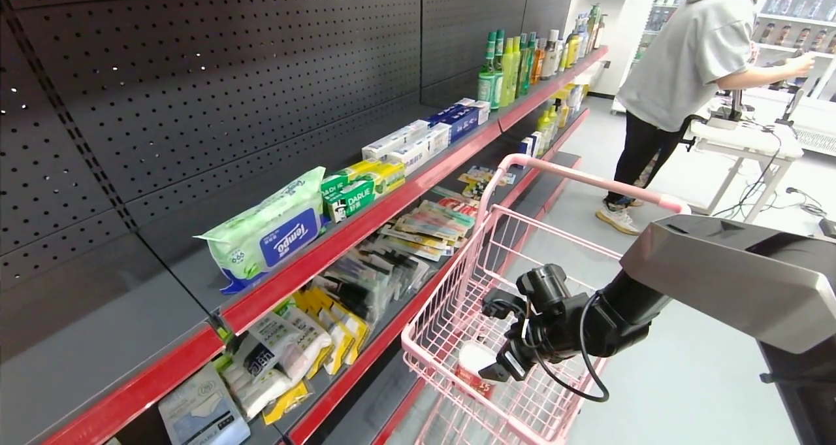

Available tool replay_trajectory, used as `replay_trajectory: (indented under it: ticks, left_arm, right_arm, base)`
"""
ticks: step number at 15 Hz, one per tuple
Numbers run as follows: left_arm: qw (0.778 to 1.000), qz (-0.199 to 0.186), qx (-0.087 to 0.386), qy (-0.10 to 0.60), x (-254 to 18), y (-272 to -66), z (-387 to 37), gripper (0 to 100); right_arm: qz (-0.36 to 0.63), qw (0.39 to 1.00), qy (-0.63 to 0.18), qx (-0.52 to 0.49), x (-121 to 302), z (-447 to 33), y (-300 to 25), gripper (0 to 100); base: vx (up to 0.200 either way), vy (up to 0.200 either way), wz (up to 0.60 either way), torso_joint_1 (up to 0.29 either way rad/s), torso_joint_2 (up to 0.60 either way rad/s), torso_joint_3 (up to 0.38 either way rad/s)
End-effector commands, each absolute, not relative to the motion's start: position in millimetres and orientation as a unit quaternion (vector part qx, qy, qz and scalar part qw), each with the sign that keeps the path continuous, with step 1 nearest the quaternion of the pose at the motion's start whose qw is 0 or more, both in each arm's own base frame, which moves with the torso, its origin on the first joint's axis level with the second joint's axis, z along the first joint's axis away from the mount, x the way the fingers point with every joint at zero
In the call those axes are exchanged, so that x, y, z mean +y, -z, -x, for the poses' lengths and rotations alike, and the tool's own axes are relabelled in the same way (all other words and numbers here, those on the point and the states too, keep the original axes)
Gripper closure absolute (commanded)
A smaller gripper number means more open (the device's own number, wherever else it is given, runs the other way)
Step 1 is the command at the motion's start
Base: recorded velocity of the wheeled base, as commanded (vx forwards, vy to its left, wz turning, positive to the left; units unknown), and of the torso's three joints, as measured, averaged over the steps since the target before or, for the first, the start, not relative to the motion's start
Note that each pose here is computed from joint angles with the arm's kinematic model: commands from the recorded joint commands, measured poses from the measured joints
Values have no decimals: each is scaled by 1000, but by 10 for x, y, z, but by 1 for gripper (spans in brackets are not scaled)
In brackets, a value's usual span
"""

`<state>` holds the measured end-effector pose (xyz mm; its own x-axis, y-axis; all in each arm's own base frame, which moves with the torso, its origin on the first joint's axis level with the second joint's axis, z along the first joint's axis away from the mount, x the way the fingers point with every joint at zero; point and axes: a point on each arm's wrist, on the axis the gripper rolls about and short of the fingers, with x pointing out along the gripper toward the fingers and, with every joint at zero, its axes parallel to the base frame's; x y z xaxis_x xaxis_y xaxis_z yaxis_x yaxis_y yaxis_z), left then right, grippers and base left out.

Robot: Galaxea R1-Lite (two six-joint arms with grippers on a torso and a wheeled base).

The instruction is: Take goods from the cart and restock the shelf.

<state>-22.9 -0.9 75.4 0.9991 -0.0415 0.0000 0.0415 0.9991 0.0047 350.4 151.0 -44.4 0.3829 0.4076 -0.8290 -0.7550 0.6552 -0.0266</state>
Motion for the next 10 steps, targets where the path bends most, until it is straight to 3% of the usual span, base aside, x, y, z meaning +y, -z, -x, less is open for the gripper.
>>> replay_trajectory:
  ticks: [1,10]
  left_arm:
    - [1000,-2,1,21,-9,-753,228,0]
    - [1000,-2,0,21,-9,-755,228,0]
  right_arm:
    - [204,807,-364,418,1533,-3545,464,0]
    - [197,801,-384,414,1634,-3581,544,0]
  base:
    - [0,0,0,0,0,0]
    - [0,0,0,-52,124,72]
